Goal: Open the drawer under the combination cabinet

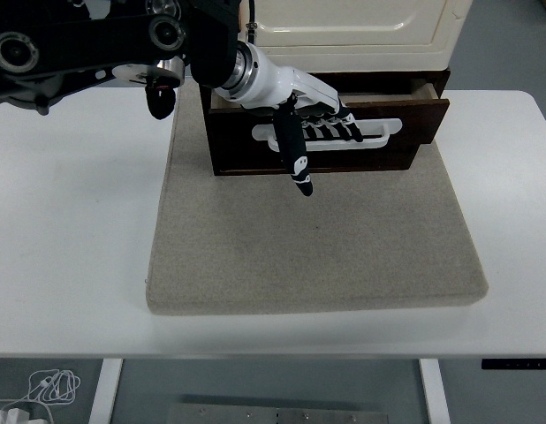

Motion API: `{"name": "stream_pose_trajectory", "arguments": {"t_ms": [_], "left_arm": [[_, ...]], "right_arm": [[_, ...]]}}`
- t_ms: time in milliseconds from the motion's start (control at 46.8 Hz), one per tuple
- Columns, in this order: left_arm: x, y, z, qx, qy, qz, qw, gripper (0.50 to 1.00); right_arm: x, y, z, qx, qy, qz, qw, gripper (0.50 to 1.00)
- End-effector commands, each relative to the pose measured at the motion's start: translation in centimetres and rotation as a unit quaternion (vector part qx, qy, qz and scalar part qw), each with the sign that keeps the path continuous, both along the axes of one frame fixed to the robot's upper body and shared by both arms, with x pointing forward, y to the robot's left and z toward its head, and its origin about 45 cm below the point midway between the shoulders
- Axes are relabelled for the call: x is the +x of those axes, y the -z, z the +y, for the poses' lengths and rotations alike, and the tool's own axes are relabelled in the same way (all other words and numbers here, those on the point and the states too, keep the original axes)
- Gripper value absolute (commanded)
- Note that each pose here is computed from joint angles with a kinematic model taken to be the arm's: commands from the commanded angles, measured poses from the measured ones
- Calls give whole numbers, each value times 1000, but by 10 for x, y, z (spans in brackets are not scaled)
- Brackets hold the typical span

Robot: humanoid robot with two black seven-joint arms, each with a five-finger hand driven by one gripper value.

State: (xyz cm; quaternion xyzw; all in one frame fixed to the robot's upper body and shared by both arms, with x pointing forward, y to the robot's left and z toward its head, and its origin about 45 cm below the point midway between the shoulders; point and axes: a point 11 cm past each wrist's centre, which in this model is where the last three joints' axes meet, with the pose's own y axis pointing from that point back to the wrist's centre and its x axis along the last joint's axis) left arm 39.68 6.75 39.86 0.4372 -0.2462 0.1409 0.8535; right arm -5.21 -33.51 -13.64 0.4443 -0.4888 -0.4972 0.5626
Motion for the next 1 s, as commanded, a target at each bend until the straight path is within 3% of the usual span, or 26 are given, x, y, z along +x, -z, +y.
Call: {"name": "stream_pose_trajectory", "arguments": {"t_ms": [0, 983], "left_arm": [[0, 0, 1, -1, -2, 3, 1000, 1000], [-1, 2, 2, 1, -1, 7, 1000, 1000]], "right_arm": [[0, 0, 0, 0, 0, 0, 1000, 928], [0, 0, 0, 0, 0, 0, 1000, 928]]}}
